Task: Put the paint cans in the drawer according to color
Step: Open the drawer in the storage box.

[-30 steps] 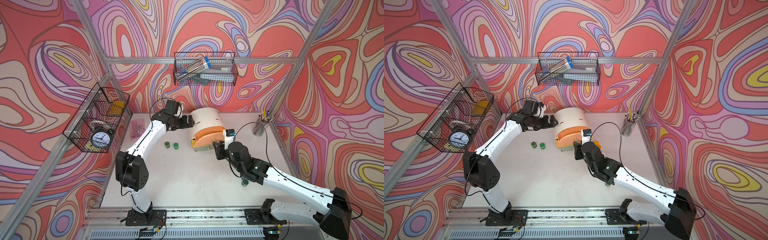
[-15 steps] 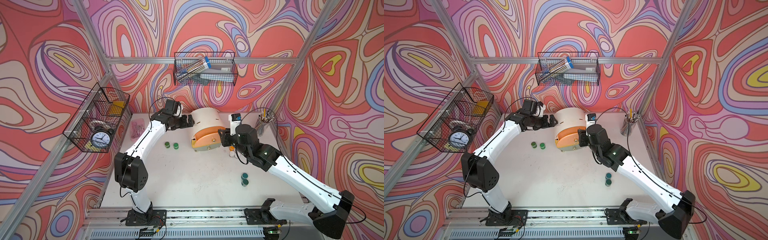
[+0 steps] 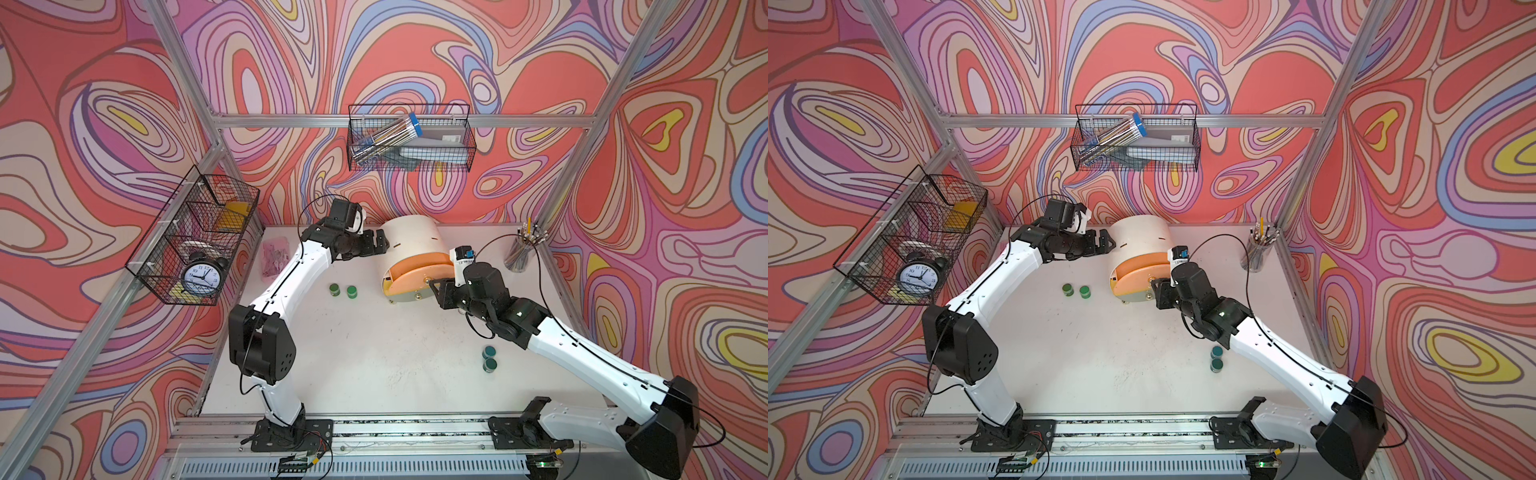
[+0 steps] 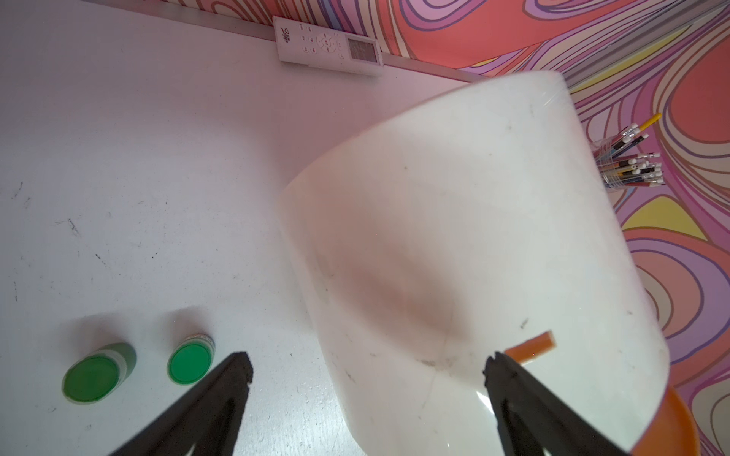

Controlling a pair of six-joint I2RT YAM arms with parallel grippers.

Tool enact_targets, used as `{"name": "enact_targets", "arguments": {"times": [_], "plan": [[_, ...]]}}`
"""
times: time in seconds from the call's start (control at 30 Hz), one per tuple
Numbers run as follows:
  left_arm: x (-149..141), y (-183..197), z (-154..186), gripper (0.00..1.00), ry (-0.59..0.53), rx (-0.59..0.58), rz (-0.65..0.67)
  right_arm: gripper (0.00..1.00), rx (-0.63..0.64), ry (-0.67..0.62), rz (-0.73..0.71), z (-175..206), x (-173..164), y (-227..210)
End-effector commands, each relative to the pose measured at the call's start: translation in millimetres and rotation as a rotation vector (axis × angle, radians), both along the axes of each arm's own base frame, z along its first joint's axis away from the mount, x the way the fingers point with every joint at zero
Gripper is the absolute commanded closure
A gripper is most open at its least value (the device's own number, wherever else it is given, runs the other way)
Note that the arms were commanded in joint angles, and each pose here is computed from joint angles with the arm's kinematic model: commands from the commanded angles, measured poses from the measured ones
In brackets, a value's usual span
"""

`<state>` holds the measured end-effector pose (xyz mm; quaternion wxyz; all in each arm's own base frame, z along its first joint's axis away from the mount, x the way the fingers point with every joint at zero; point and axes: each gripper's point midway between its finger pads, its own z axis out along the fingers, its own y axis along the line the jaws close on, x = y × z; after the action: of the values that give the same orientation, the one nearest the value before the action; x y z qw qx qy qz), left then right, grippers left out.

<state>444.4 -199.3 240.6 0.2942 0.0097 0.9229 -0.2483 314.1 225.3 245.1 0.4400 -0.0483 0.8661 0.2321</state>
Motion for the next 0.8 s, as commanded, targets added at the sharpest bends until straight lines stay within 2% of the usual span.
{"name": "enact_targets", "arguments": {"times": [0.0, 0.3, 0.77], "plan": [[-8, 1, 10, 0.01, -0.013, 0.0, -0.009, 0.64, 0.107, -0.003, -0.011, 4, 8, 6], [-8, 2, 9, 0.01, -0.011, -0.001, -0.01, 0.61, 0.171, 0.017, -0.06, -9, 17, 10], [-7, 1, 9, 0.01, -0.012, -0.002, -0.01, 0.61, 0.181, 0.03, -0.087, -21, 25, 12]]}}
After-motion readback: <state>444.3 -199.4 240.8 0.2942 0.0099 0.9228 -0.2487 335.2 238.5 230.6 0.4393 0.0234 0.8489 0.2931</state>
